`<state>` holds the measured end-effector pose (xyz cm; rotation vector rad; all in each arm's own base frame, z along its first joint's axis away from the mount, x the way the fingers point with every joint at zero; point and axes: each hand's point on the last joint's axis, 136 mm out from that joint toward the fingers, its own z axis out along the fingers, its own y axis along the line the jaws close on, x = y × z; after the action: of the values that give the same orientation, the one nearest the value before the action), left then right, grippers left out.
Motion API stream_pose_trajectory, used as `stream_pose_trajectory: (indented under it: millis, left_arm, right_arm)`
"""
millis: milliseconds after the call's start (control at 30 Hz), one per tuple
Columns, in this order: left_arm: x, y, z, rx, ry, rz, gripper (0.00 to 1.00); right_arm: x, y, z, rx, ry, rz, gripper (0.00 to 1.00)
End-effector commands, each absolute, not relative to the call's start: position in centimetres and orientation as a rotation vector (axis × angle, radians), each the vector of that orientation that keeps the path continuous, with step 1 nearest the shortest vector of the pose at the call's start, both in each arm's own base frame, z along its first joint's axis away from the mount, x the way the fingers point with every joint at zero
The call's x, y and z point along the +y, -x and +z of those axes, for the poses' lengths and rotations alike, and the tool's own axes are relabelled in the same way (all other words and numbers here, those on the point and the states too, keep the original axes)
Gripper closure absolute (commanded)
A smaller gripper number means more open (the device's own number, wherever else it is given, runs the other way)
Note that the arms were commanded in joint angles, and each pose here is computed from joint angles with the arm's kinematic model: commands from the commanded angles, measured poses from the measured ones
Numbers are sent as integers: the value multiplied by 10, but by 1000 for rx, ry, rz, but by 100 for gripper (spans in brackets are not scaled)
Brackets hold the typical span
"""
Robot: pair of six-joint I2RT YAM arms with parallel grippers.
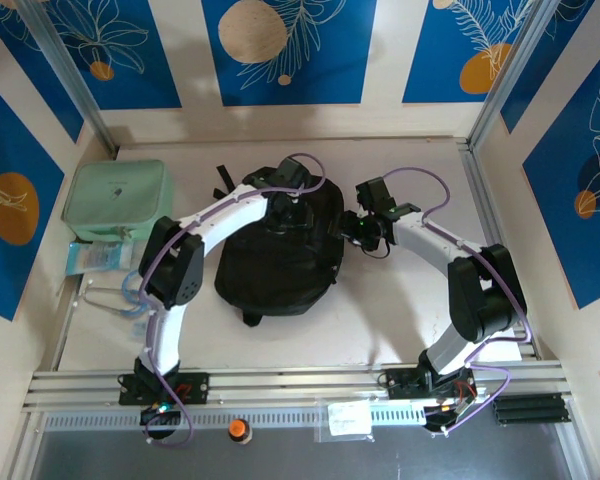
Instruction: Pack books, pencil case, and school supplies into a backpack
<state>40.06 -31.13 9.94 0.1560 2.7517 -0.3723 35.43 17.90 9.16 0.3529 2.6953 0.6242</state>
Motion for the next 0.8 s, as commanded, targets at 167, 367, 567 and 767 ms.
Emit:
stream_pose_trajectory:
  millis: [167,367,567,767]
  left_arm:
    - [-313,-396,79,2812,-178,-190,60]
    - [-316,-398,75,2812,-170,-174,80]
    - [-321,-400,104,2751,-159,-253,99]
    - [-320,-396,133,2689,-173,-321,100]
  right_arm:
    - [176,-350,79,2715,-370,611,38]
    - [176,-349,76,2721,-371,613,38]
    - [177,-347,74,2725,-371,615,38]
    - [178,-345,68,2743,-378,617,39]
